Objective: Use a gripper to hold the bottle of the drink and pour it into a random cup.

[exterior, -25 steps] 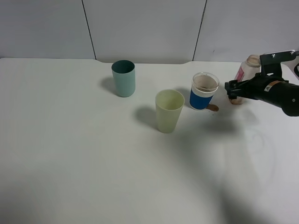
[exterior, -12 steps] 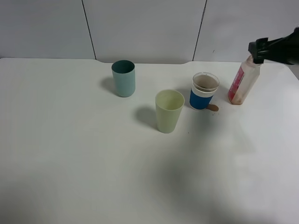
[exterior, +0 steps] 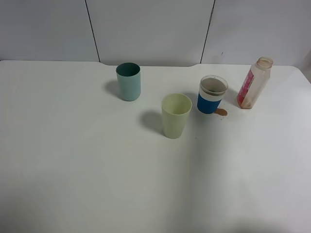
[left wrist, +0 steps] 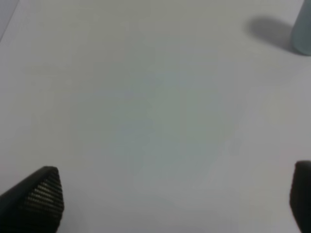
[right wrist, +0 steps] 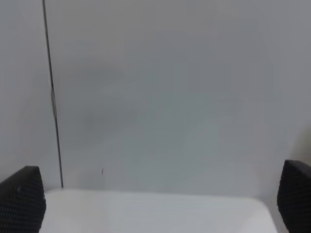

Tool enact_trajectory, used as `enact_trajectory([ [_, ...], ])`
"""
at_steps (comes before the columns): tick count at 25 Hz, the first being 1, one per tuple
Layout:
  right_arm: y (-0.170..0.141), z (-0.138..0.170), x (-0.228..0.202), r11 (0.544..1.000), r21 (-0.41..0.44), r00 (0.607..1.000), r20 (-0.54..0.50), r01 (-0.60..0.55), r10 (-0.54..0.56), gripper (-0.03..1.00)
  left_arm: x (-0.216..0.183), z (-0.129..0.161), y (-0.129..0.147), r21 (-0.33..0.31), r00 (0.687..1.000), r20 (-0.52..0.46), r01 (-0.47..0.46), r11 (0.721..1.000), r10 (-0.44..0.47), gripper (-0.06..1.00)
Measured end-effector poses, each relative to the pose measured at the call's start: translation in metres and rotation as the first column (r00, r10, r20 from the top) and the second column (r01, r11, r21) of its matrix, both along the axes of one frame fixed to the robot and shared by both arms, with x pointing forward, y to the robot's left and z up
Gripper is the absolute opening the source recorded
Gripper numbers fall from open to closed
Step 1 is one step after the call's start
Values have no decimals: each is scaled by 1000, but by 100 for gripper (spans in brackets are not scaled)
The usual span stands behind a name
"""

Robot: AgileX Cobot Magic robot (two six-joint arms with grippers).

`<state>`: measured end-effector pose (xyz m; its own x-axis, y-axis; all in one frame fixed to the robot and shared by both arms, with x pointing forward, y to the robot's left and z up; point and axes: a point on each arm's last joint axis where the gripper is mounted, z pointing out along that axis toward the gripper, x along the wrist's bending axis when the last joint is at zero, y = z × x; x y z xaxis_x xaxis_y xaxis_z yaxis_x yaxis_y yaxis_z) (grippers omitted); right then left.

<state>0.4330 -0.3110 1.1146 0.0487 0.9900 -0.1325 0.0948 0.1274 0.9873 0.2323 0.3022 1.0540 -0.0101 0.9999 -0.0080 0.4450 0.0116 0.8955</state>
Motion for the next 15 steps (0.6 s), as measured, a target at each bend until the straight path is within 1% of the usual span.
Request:
enact_trajectory([
  [3,1,15,-29,1000,12,999,40,7,-7,94,0,0,0,0,1000,0,0,1000,0,93],
  [5,2,20,-47,1000,-1,999,39,10,-10,94,0,0,0,0,1000,0,0,1000,0,93],
  [8,3,22,-71,1000,-24,1000,18,14,-14,94,0,0,0,0,1000,0,0,1000,0,93],
  [11,4,22,-95,999,-27,1000,-10,19,-19,94,0,0,0,0,1000,0,0,1000,0,93],
  [15,6,22,-128,999,-20,997,-78,28,-29,94,0,0,0,0,1000,0,0,1000,0,93],
])
